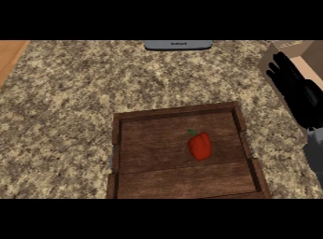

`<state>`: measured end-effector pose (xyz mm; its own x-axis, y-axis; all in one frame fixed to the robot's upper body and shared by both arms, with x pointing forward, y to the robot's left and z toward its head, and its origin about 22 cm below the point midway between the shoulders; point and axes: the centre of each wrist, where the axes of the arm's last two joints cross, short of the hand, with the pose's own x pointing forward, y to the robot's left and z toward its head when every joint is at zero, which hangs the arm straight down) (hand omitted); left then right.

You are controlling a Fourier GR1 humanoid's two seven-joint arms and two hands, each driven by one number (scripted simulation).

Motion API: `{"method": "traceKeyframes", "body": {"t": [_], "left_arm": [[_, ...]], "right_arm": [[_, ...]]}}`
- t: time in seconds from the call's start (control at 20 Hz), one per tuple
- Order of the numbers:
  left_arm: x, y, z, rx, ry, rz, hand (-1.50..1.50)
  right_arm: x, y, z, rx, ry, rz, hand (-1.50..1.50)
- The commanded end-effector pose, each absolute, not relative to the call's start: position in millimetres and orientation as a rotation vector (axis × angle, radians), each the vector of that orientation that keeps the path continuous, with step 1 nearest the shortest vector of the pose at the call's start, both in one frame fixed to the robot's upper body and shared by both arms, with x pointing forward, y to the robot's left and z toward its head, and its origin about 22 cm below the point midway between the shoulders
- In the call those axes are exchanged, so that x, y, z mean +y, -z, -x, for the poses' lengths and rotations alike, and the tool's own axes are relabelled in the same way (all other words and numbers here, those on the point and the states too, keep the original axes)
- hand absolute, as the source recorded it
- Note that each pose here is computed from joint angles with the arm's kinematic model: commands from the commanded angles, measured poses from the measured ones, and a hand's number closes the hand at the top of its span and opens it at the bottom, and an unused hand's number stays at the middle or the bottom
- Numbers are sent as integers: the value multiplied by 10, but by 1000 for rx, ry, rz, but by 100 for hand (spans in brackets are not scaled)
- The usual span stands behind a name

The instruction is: Pick the bell pepper from the tray and place it in the cardboard box

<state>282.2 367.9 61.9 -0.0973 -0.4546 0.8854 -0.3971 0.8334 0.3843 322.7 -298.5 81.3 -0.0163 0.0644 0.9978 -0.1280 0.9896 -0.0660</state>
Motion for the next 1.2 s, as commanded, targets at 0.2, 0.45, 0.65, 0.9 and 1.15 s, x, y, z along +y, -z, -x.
{"method": "traceKeyframes", "body": {"t": [0.2, 0.45, 0.65, 0.9, 1.15], "left_arm": [[3102, -429, -2751, -1622, -87, -286, 0], [2660, -402, -2766, -1565, -112, -81, 0], [2660, -453, -2682, -1538, -110, -81, 0], [2632, -487, -2670, -1534, -104, -76, 0], [2660, -505, -2629, -1542, -104, -54, 0]], "right_arm": [[-3515, -694, -2930, -1699, 146, 225, 150], [-3550, -170, -2642, -1578, -50, 622, -150], [-3321, -294, -2523, -1765, -228, 637, -150], [-3374, -854, -2460, -1590, -582, 626, -150], [-3185, -1258, -2524, -1326, -883, 514, -150]]}}
